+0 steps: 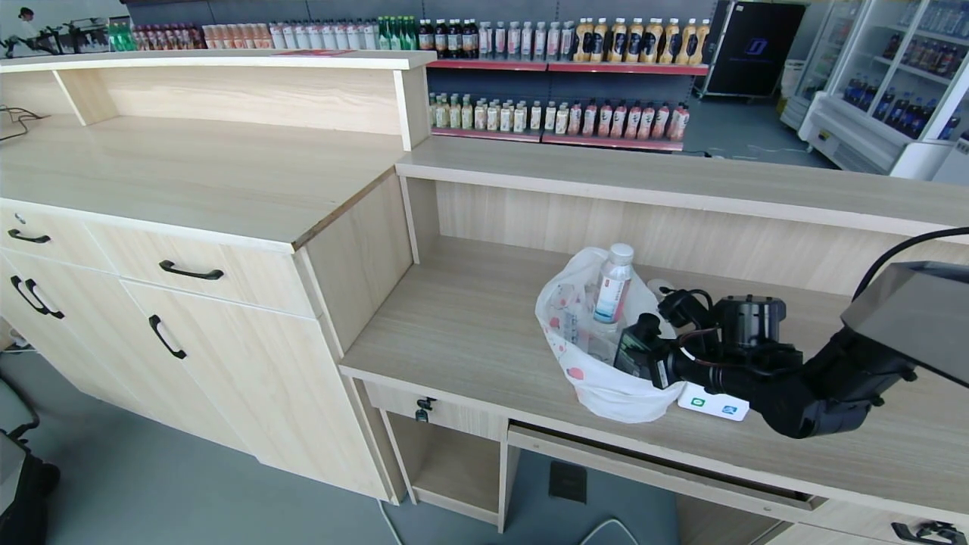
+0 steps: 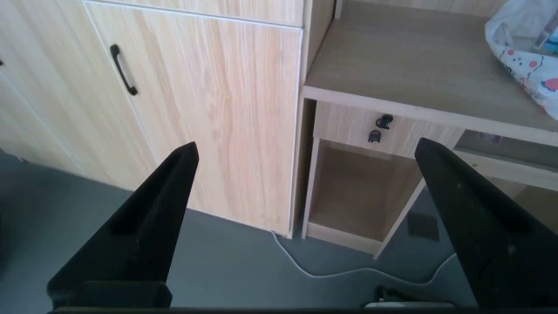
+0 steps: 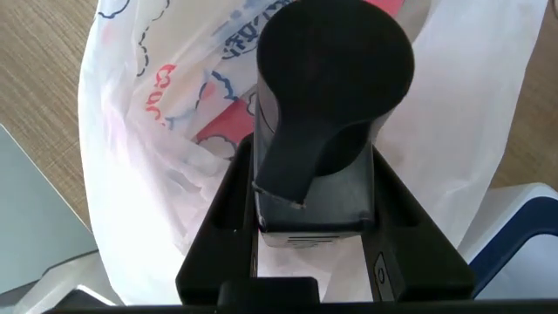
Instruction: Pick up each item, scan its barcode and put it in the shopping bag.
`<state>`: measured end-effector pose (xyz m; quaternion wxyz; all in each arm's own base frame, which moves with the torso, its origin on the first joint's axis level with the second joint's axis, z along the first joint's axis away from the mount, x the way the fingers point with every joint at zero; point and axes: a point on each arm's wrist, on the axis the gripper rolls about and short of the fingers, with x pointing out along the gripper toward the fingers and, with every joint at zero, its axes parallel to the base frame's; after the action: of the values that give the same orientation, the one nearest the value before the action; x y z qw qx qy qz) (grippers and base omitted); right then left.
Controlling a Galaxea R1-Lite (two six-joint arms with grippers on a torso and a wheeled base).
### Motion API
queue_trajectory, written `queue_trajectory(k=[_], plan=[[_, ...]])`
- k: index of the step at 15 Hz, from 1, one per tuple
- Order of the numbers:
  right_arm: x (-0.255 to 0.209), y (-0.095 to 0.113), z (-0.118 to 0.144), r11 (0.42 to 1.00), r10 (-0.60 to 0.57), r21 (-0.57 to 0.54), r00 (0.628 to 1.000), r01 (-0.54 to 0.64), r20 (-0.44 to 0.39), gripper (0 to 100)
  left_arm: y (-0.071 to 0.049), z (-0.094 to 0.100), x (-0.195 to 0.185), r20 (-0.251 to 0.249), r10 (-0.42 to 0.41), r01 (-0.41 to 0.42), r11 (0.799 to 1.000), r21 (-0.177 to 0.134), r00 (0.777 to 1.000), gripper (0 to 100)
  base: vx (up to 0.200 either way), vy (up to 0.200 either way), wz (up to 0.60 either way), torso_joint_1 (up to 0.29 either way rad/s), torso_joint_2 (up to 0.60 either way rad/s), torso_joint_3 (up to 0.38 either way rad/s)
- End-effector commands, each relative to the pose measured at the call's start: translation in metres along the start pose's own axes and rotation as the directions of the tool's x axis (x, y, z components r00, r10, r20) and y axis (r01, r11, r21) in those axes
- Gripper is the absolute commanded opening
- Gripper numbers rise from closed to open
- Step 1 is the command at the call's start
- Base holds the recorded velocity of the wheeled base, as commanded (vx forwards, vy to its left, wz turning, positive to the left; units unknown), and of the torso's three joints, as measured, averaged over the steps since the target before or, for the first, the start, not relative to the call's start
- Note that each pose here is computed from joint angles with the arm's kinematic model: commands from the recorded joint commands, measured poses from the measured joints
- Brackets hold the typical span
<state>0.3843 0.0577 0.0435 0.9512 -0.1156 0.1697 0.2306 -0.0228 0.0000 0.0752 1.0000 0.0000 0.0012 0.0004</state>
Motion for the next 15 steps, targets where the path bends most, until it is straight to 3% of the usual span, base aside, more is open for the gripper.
queue_trajectory(k=[1,2,5,10,12,14,15], plan=[[-0.001,0.001,-0.003,1.0,0.002,-0.005,1.0,-0.002,-0.009,0,0.0,0.0,0.0,-0.002,0.001,-0.001,1.0,0.0,1.0,100,0.0,0.0,0.0,0.0,0.0,0.0],[-0.001,0.001,-0.003,1.0,0.003,-0.005,1.0,-0.003,-0.011,100,0.0,0.0,0.0,-0.001,0.001,-0.001,1.0,0.0,1.0,100,0.0,0.0,0.0,0.0,0.0,0.0],[-0.002,-0.001,0.007,1.0,-0.005,-0.012,1.0,0.005,0.023,100,0.0,0.0,0.0,-0.001,0.001,-0.001,1.0,0.0,1.0,100,0.0,0.0,0.0,0.0,0.0,0.0],[-0.045,-0.009,0.069,0.997,-0.056,-0.047,0.979,0.067,0.194,100,0.0,0.0,0.0,-0.001,0.001,-0.001,1.0,0.0,1.0,100,0.0,0.0,0.0,0.0,0.0,0.0],[-0.09,-0.015,0.085,0.983,-0.115,-0.11,0.963,0.145,0.243,100,0.0,0.0,0.0,-0.002,0.001,-0.001,1.0,0.0,1.0,100,0.0,0.0,0.0,0.0,0.0,0.0],[-0.123,-0.03,0.088,0.929,-0.22,-0.237,0.94,0.283,0.26,100,0.0,0.0,0.0,-0.002,0.001,-0.001,1.0,0.0,1.0,100,0.0,0.0,0.0,0.0,0.0,0.0],[-0.134,-0.036,0.096,0.907,-0.269,-0.246,0.92,0.342,0.286,100,0.0,0.0,0.0,-0.002,0.001,-0.001,1.0,0.0,1.0,100,0.0,0.0,-0.6,0.002,0.0,-0.002]])
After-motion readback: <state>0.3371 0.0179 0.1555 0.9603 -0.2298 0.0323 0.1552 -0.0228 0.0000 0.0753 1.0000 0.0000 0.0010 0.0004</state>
